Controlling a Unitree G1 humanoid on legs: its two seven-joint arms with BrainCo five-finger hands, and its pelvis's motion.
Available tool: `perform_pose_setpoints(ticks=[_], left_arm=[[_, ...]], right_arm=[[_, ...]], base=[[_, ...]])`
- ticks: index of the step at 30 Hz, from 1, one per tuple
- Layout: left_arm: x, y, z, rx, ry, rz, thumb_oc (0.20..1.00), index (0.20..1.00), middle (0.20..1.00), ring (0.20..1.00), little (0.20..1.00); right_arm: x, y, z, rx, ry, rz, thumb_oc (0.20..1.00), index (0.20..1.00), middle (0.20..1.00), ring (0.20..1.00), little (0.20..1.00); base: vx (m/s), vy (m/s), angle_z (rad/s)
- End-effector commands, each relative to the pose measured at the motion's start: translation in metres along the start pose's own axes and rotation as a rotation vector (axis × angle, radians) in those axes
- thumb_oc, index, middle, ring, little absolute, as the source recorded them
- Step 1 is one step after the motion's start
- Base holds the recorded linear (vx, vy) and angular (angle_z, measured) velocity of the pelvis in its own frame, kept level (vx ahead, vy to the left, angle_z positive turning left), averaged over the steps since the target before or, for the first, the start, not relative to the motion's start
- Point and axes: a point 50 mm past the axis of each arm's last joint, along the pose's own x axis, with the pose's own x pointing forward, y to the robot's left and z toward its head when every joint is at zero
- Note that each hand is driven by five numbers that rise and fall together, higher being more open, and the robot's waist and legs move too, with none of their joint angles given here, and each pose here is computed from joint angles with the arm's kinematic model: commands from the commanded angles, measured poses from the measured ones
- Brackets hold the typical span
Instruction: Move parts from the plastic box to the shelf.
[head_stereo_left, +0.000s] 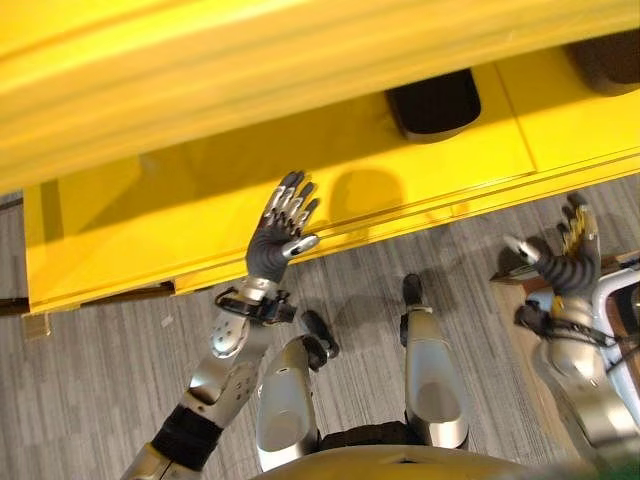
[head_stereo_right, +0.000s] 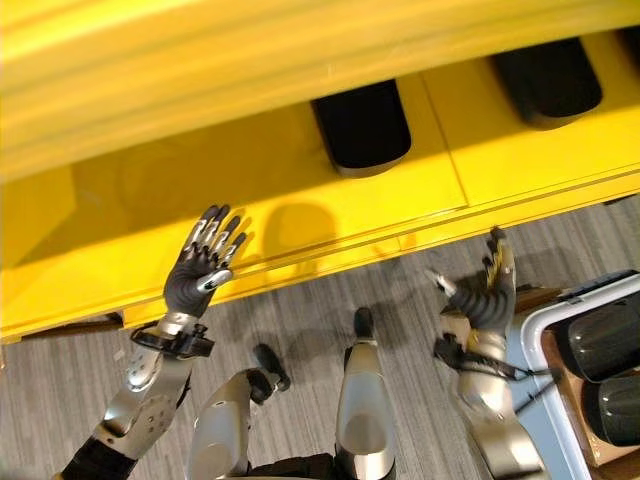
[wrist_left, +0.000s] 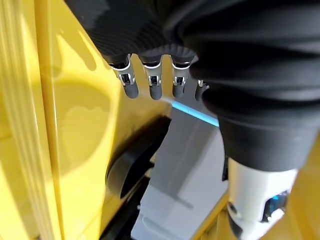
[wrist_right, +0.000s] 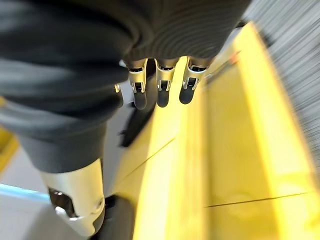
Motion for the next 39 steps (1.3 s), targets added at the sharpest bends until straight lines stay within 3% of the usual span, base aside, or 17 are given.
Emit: perform_pose_setpoints(ticks=[1,11,20,25,28,33,39], left_arm=[[-0.009,-0.009,0.020,0.020,-0.090,-0.116,1.000,1.000,1.000,1.000,1.000],[-0.021,-0.001,-0.001,0.099,0.052,-0.109,1.000,1.000,1.000,1.000,1.000],[-0.064,0.026,-0.039,0.280,0.333,-0.055,1.000,1.000,1.000,1.000,1.000],[-0.064,0.034,-0.041,0.283,0.331,0.017,1.000,1.000,1.000,1.000,1.000],[-0.060,0.032,-0.041,0.259,0.333,0.003,1.000,1.000,1.000,1.000,1.000],[-0.053,0.016,-0.044,0.270,0.303,-0.131,1.000,1.000,1.000,1.000,1.000],[-0.020,0.001,-0.022,0.254,0.105,-0.235,1.000,1.000,1.000,1.000,1.000]], right_arm=[[0.022,0.004,0.023,0.080,-0.135,0.067,1.000,1.000,1.000,1.000,1.000],[0.014,0.006,-0.013,0.107,0.059,0.018,1.000,1.000,1.000,1.000,1.000],[0.022,0.001,-0.045,0.196,0.250,-0.077,1.000,1.000,1.000,1.000,1.000],[0.043,0.001,-0.051,0.107,0.346,-0.077,1.000,1.000,1.000,1.000,1.000],[0.053,-0.020,-0.049,0.033,0.333,-0.169,1.000,1.000,1.000,1.000,1.000],[0.060,-0.053,-0.047,-0.064,0.311,-0.351,1.000,1.000,1.000,1.000,1.000],[0.063,-0.062,-0.049,-0.082,0.289,-0.413,1.000,1.000,1.000,1.000,1.000]], base=[[-0.03,0.160,-0.11],[-0.07,0.146,-0.14],[-0.07,-0.123,-0.48],[-0.03,-0.447,-1.39],[0.00,-0.311,-1.50],[-0.02,-0.168,-0.36],[-0.05,-0.148,-0.49]])
